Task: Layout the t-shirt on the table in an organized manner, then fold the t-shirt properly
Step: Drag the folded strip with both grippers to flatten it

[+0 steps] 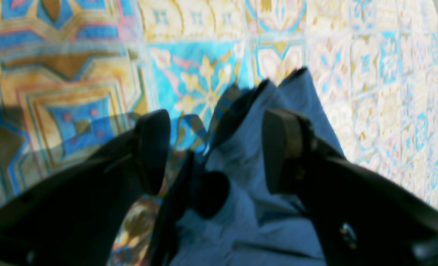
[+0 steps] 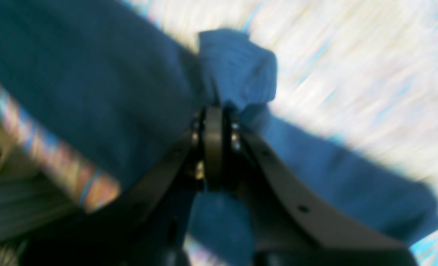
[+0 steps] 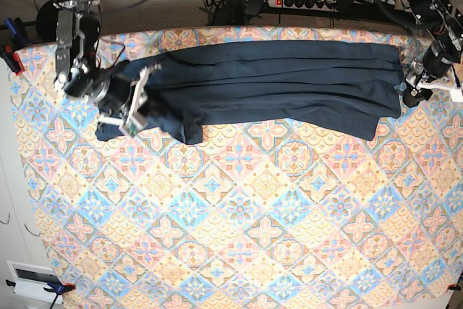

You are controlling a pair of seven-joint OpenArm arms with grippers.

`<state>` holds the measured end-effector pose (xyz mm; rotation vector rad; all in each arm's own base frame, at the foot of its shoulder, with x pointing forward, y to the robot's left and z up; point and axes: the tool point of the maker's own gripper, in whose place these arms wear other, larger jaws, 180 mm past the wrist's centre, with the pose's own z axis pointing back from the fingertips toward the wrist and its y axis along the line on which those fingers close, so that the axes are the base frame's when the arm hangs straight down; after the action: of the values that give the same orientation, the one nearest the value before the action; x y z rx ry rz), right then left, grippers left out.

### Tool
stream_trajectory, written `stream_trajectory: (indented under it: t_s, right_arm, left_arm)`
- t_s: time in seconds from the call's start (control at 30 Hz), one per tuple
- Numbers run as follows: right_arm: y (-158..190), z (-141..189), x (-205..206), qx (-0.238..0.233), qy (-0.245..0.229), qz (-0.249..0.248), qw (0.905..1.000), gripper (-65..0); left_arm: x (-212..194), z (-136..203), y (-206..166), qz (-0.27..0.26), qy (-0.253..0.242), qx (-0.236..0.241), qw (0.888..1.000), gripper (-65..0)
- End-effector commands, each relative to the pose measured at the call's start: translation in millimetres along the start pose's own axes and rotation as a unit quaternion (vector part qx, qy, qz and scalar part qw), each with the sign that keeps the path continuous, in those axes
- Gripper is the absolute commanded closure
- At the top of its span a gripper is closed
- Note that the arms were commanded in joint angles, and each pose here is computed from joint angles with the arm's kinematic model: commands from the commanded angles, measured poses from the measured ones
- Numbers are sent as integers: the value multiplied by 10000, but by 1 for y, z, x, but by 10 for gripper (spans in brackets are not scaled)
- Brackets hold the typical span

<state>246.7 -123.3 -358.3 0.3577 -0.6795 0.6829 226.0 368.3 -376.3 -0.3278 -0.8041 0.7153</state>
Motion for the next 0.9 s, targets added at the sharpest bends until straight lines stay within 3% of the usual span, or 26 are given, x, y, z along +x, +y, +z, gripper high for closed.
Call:
stream_trajectory:
  t_s: [0.0, 0.3, 0.47, 0.6, 0.67, 0.87]
  right_arm:
    - [0, 7, 6, -24, -115, 94, 9999, -6]
    - [28, 1, -30, 428, 622, 351, 9965, -19]
    - [21, 6, -34, 373, 726, 436, 9957, -188]
    - [21, 6, -33, 369, 704, 452, 9958, -325]
    - [21, 7, -33, 367, 702, 456, 9958, -379]
    - [21, 7, -32, 363, 681, 459, 9960, -390]
  left_arm:
    - [18, 3, -8, -116, -235, -118, 9996, -388]
    - [34, -4, -17, -272, -359, -54, 9990, -388]
    - [19, -27, -37, -826, 64, -27, 9966, -393]
    - [-2, -40, -47, -1450, 572, 51, 9878, -395]
    - [-10, -40, -45, -1486, 691, 70, 9865, -395]
    - [-42, -27, -24, -1514, 1473, 318, 9769, -396]
